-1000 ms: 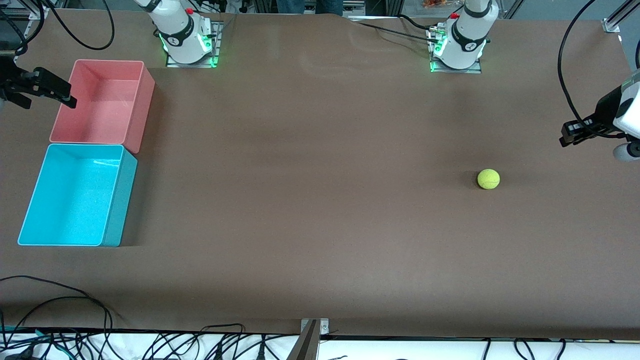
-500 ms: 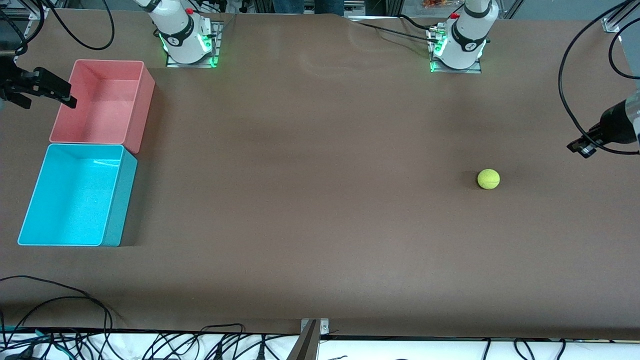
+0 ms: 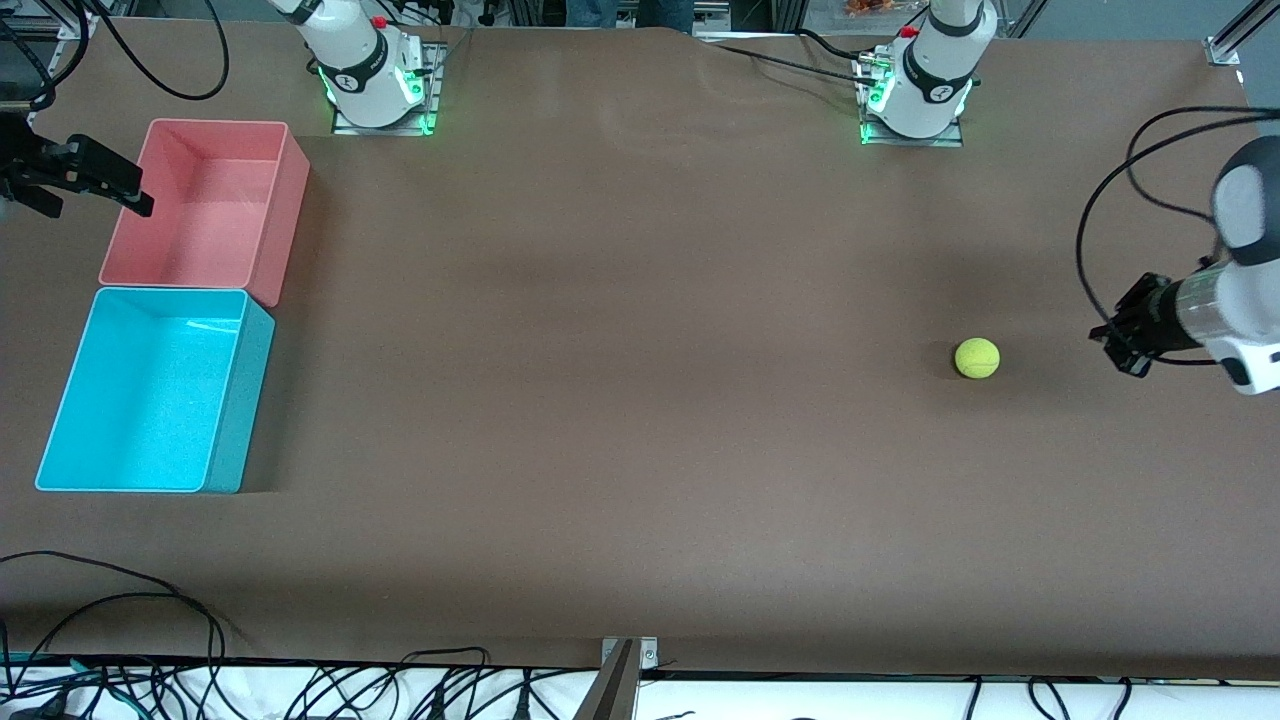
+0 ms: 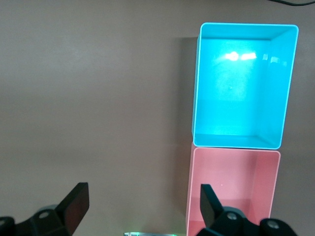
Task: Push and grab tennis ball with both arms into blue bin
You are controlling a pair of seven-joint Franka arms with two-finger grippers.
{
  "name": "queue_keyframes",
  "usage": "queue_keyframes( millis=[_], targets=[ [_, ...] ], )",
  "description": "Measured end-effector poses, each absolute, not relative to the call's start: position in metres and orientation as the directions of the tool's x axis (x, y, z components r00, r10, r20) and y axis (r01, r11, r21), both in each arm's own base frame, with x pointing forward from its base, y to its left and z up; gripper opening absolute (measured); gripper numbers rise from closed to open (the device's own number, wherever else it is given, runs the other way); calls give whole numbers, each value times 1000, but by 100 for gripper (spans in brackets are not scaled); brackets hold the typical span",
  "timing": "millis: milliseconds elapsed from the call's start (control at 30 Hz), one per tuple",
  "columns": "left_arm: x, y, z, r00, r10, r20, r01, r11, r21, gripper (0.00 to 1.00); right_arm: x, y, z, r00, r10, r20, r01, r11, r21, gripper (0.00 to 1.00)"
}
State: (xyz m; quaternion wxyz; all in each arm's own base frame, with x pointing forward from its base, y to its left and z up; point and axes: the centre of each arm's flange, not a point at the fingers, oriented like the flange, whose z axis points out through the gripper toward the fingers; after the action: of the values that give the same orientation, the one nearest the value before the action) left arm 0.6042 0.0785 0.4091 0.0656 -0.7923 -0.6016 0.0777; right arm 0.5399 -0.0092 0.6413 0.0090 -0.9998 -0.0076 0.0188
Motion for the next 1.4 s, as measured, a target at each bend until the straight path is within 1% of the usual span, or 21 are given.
queue_keyframes(
  millis=[67,100,300,467,600,733,967,1167,1300,1400],
  targets=[
    [599,84,381,215,976,-31,958,-217,-186,1,540,-9,641,999,15,-38,15,-1000,-18,100],
    [589,96,353,177,984,-24,968,-178,-175,1,540,-9,641,999,15,-38,15,-1000,-18,100],
    [576,114,325,131,991,-8,982,-130,-133,1,540,-9,641,999,15,-38,15,-1000,-18,100],
    [549,130,277,63,998,11,995,-62,-76,1,540,-9,641,999,16,-38,15,-1000,-18,100],
    [532,128,248,34,999,17,998,-33,-53,1,540,-9,641,999,16,-38,15,-1000,-18,100],
    [526,123,231,27,1000,15,998,-27,-59,1,540,-9,641,999,16,-38,15,-1000,-18,100],
    [526,121,210,28,999,17,998,-27,-55,1,540,-9,641,999,16,-38,15,-1000,-18,100],
    [526,120,203,30,999,17,998,-29,-54,1,540,-9,641,999,16,-38,15,-1000,-18,100],
    [526,125,204,64,997,44,996,-61,-59,1,540,-9,641,999,16,-38,15,-1000,-18,100],
    [523,144,205,98,991,88,993,-92,-70,1,540,-9,641,999,16,-38,15,-1000,-18,100]
  ],
)
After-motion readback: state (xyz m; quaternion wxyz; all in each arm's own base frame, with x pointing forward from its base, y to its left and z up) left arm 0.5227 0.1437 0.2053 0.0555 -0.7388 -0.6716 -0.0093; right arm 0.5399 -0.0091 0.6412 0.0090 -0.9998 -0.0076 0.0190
